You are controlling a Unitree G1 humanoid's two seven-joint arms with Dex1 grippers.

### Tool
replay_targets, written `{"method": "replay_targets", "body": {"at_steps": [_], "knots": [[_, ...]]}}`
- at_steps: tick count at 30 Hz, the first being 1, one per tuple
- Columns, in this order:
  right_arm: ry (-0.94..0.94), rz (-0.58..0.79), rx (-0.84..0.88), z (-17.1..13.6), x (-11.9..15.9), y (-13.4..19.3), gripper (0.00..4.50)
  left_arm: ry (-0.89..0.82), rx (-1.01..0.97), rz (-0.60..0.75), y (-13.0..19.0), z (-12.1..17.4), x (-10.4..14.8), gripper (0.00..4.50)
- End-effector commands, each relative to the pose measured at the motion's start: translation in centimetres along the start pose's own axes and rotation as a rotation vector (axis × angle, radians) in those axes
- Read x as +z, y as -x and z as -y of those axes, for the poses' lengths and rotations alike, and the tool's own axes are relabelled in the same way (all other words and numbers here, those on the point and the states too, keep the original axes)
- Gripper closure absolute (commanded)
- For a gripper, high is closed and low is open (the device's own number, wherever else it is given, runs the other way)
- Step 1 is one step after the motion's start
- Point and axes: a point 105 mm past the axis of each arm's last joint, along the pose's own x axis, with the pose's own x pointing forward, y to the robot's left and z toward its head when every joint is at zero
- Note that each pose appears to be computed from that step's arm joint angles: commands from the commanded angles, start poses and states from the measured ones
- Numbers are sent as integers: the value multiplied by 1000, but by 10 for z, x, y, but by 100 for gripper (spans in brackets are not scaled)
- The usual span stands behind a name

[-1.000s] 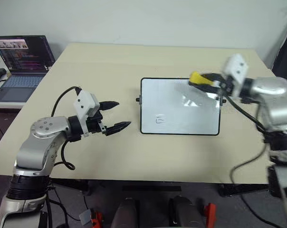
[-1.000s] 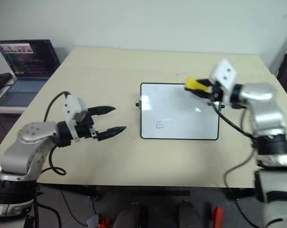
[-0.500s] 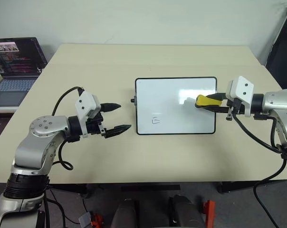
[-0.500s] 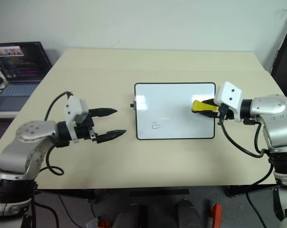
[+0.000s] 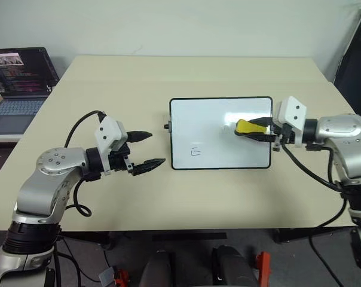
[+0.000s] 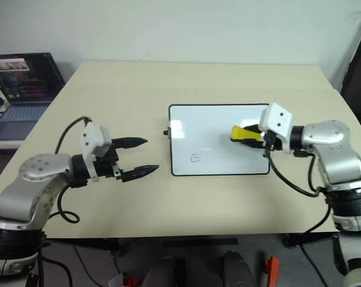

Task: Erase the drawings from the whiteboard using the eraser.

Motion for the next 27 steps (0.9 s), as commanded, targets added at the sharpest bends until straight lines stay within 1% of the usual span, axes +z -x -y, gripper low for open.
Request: {"method": "replay_targets", "body": {"at_steps": [1, 3, 4, 7, 12, 16, 19, 21, 24, 27], "knots": [[57, 119, 4, -17, 29, -36, 351, -14, 10, 25, 1, 1, 6, 0], [58, 139, 6, -25, 32, -52, 351, -3, 17, 35, 0, 0, 5, 0], [54, 146, -10, -22, 34, -54, 351, -2, 18, 41, 0, 1, 6, 0], [45, 170, -69, -10, 40, -54, 351, 5, 11, 52, 0, 3, 8, 0], [58, 153, -54, -11, 39, -59, 351, 1, -18, 59, -5, 6, 9, 0], [70, 95, -35, -23, 27, -87, 351, -2, -9, 56, -8, 6, 6, 0], [102, 34, -14, -32, 9, -109, 351, 1, -9, 60, -11, 10, 5, 0], [122, -4, -9, -33, -2, -117, 351, 4, -10, 58, -12, 12, 4, 0], [129, -34, -1, -31, -9, -124, 351, 8, -12, 48, -9, 14, 2, 0], [131, -74, 31, -38, -20, -132, 351, 11, -11, 35, -5, 14, 0, 0]]}}
